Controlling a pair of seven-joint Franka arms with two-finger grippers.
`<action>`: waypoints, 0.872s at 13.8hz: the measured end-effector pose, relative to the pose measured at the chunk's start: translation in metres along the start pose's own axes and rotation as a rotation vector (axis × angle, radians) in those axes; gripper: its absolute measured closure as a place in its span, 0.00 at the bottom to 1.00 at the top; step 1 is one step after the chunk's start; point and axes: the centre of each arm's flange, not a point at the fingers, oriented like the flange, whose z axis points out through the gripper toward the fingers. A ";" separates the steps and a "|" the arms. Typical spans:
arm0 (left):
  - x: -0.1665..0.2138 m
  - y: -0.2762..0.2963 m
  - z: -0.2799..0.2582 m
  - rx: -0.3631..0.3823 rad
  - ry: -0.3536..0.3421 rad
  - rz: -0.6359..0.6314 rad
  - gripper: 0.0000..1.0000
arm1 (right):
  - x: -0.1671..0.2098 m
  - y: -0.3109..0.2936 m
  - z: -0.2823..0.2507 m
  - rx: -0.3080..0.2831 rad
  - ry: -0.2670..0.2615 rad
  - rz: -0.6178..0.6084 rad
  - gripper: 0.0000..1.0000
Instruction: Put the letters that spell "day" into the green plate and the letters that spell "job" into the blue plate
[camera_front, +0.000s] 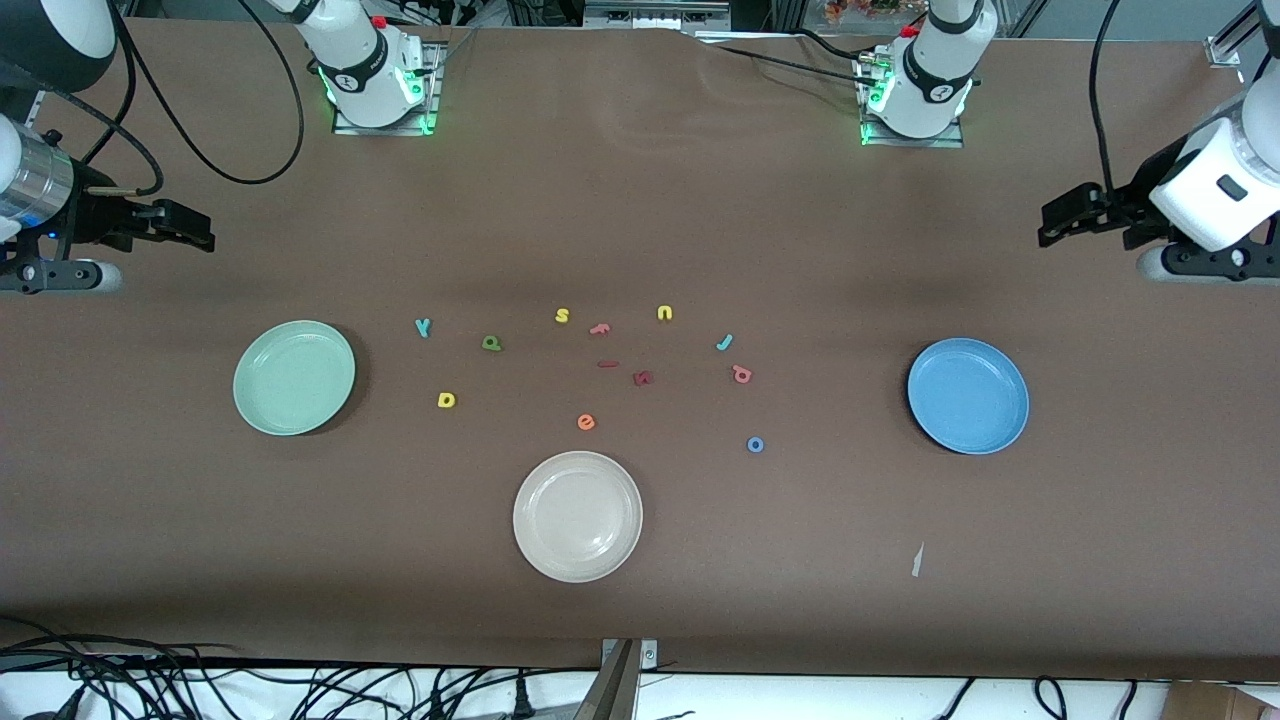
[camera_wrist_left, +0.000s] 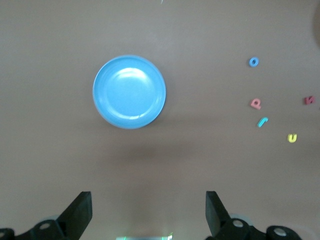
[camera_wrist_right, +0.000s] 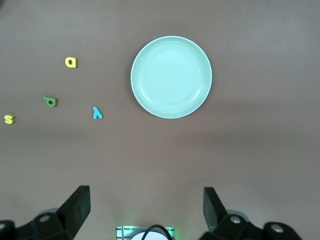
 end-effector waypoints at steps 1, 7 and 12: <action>0.005 0.009 0.015 0.002 -0.011 0.015 0.00 | 0.000 0.000 0.000 0.000 0.000 0.000 0.00; 0.029 0.068 0.080 -0.029 -0.083 0.094 0.00 | 0.000 0.000 0.000 0.000 0.000 0.000 0.00; 0.053 0.163 0.165 -0.029 -0.039 0.160 0.00 | 0.000 0.000 0.000 0.000 -0.001 0.000 0.00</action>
